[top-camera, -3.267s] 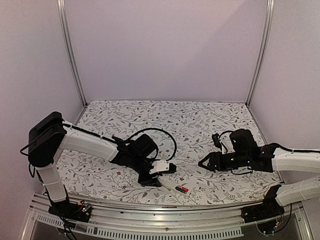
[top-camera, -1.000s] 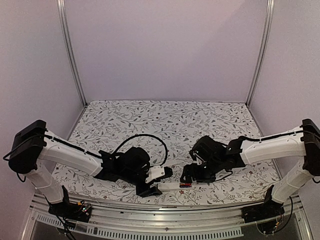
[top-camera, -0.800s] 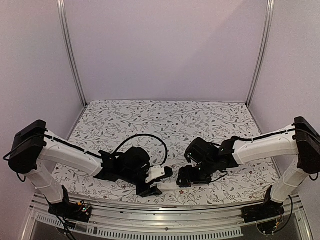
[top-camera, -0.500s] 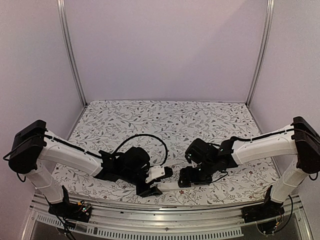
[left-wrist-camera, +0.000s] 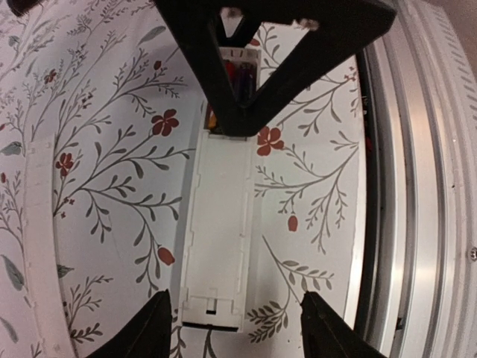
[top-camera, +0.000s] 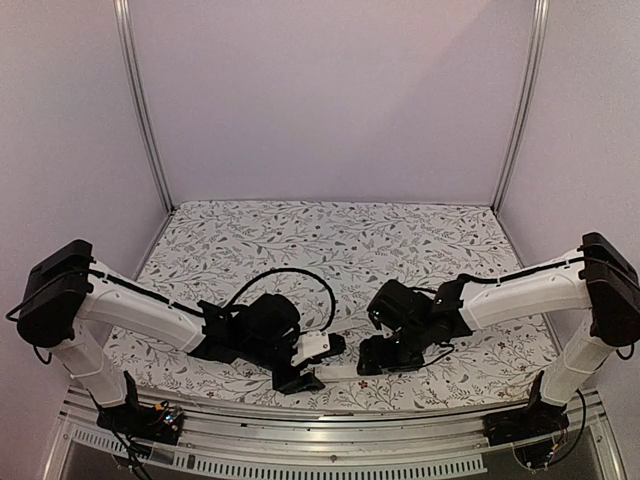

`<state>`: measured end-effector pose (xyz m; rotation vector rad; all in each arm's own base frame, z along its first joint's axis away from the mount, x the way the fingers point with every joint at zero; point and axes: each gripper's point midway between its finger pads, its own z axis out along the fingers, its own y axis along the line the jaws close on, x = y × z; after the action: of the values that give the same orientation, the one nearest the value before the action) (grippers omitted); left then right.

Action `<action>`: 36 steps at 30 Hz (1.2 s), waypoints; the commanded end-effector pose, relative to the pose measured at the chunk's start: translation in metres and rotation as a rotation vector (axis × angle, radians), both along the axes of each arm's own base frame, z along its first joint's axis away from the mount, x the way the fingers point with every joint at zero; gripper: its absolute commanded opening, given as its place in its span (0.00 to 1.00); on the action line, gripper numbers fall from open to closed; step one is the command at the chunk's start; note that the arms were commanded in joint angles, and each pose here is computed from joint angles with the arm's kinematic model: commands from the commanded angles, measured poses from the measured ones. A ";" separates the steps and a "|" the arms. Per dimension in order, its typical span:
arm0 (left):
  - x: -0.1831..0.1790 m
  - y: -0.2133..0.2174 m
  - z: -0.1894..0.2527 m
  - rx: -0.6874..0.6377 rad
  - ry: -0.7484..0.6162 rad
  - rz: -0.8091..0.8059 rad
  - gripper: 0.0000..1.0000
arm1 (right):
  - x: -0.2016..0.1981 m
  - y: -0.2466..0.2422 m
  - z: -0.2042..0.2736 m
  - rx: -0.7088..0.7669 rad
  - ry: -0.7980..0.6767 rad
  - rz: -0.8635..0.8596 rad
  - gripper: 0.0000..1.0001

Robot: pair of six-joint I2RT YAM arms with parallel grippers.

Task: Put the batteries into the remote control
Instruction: Load the battery into the battery compartment.

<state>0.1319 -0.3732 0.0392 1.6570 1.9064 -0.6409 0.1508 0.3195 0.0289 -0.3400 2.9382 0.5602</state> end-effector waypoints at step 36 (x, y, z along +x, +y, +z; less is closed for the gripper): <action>-0.003 -0.006 0.004 -0.009 -0.005 -0.023 0.59 | -0.001 -0.010 -0.009 -0.072 -0.012 0.013 0.67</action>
<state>0.1320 -0.3734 0.0393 1.6577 1.9056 -0.6406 0.1527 0.3153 0.0260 -0.3496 2.9359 0.5149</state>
